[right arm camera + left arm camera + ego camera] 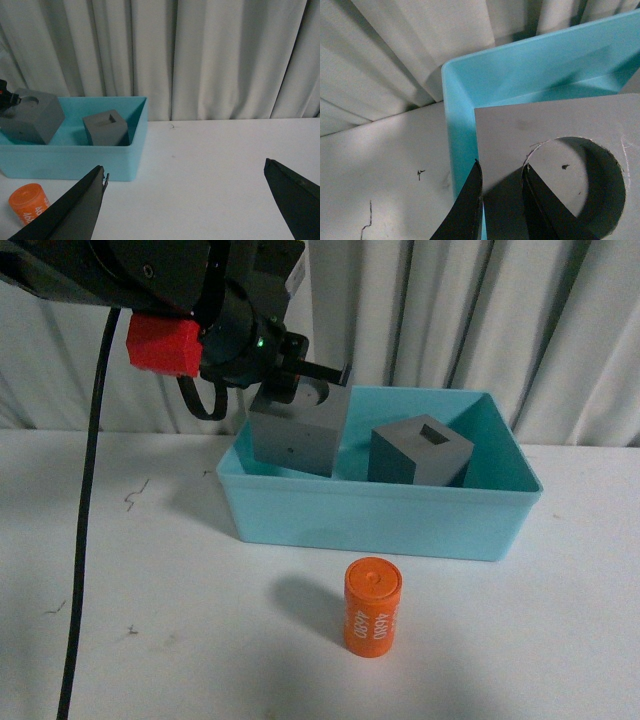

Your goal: Place gray and orange parts in blue box

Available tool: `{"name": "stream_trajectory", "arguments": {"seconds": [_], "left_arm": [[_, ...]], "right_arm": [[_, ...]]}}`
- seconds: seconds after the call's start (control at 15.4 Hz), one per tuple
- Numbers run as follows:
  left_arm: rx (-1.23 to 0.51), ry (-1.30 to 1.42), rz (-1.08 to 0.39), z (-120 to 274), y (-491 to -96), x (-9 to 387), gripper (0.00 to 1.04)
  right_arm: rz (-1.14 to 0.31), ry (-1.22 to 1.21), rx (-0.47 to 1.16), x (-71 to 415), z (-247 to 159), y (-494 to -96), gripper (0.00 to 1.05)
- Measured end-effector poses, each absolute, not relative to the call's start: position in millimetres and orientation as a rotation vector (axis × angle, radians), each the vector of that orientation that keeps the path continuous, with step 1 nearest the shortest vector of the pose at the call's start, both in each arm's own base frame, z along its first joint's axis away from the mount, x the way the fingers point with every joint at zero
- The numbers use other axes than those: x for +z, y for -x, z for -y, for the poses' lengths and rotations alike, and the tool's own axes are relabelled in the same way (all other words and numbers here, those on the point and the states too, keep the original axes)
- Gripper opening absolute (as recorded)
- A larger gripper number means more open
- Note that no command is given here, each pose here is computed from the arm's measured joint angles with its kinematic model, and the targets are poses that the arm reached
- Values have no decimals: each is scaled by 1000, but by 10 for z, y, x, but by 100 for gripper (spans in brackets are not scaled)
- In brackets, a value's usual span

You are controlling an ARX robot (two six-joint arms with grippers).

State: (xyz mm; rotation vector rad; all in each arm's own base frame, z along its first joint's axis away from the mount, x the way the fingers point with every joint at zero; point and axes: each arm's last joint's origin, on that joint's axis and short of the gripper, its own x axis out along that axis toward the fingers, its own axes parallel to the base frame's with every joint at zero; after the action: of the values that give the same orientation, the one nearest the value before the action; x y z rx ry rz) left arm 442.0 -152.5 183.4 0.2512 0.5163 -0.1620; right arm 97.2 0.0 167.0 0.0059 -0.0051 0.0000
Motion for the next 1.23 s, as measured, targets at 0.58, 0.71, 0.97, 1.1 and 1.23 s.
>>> {"name": "stream_trajectory", "arguments": {"seconds": [0.58, 0.71, 0.97, 1.1, 1.23], "left_arm": [[-188, -35, -592, 1092, -4102, 1937, 98], [-192, -2, -566, 1031, -4005, 2081, 97], [-210, 67, -500, 879, -3768, 2373, 98], [-206, 194, -462, 437, -3098, 2642, 98], [-116, 287, -619, -43, -2369, 2302, 98]], "right_arm": [[5, -6, 0, 1670, 0, -972, 98], [5, -6, 0, 1670, 0, -972, 98], [5, -6, 0, 1670, 0, -972, 98], [5, -6, 0, 1670, 0, -972, 98], [5, -6, 0, 1670, 0, -972, 98]]}}
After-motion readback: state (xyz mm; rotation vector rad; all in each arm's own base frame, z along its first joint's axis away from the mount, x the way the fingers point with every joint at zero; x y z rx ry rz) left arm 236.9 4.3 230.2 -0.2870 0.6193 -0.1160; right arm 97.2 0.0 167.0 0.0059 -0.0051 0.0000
